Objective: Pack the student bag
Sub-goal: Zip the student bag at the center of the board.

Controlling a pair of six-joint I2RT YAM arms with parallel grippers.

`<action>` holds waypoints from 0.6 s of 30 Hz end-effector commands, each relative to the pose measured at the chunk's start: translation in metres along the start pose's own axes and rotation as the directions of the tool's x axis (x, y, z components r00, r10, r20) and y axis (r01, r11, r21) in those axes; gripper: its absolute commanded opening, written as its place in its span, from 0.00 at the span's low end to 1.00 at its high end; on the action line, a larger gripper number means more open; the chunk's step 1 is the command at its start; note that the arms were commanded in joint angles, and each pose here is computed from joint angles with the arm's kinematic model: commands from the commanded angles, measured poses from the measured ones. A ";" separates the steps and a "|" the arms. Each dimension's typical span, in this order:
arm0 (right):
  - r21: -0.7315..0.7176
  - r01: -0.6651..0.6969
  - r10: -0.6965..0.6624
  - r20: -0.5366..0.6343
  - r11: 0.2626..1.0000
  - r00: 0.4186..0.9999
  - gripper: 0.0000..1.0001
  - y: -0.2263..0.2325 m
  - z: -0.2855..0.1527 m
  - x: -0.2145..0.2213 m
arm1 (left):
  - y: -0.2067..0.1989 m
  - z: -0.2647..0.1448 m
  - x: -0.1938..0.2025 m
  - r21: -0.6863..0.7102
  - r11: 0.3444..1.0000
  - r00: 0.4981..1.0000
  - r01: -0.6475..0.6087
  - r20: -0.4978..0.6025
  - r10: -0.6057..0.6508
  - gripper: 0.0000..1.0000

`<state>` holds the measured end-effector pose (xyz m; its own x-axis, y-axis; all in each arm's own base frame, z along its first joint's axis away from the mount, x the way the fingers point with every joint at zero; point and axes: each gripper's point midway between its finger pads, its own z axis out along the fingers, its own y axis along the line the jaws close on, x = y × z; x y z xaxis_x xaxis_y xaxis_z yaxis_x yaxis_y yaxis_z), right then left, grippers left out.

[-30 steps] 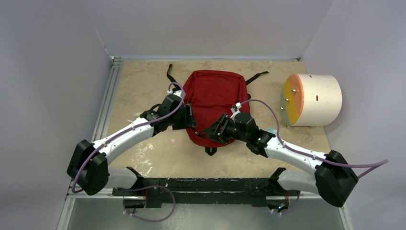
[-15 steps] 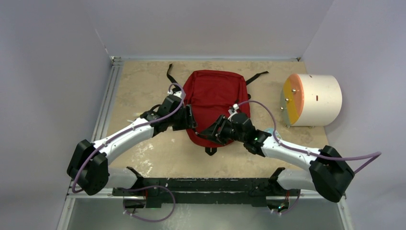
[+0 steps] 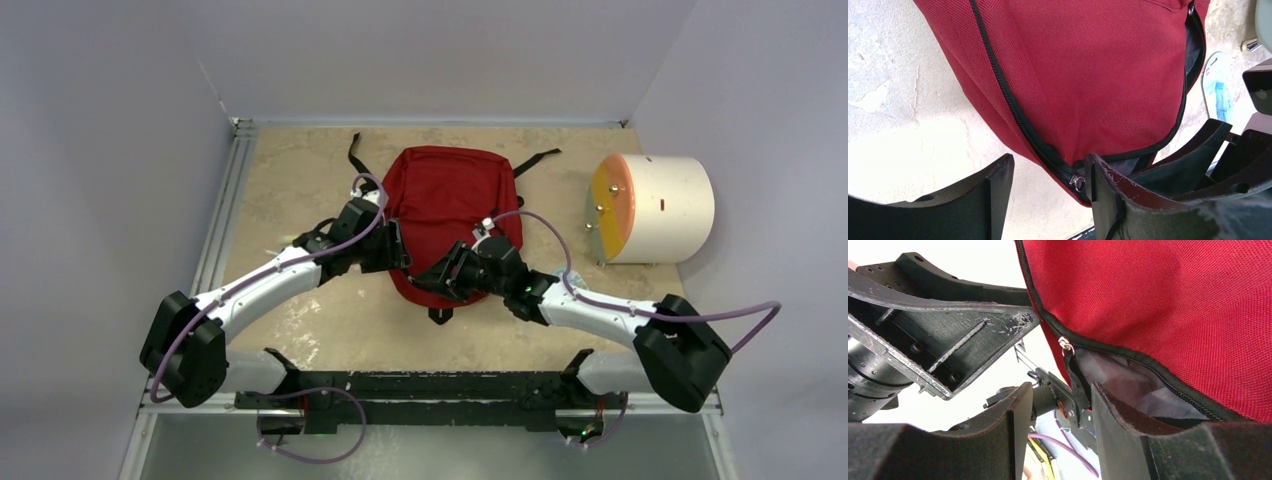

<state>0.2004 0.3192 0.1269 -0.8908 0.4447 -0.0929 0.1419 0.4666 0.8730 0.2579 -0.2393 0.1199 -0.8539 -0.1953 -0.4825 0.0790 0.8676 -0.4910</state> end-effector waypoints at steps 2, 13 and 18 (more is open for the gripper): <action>-0.056 0.002 -0.002 0.004 0.998 1.000 0.48 0.016 0.004 -0.001 | -0.006 0.000 -0.006 0.035 0.999 1.000 0.015 0.024 -0.016 0.53; -0.057 0.002 -0.003 -0.012 0.998 1.000 0.30 0.014 0.010 0.002 | -0.004 0.000 -0.004 0.034 0.999 1.000 0.016 0.022 -0.016 0.52; -0.061 0.005 -0.006 -0.016 0.998 1.000 0.20 0.014 0.011 0.003 | -0.004 0.000 -0.004 0.036 0.999 1.000 0.017 0.023 -0.018 0.52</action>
<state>0.2018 0.3261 0.1162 -0.8956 0.4380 -0.0775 0.1539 0.4686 0.8699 0.2549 -0.2389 0.1146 -0.8597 -0.1909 -0.4738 0.0788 0.8669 -0.4923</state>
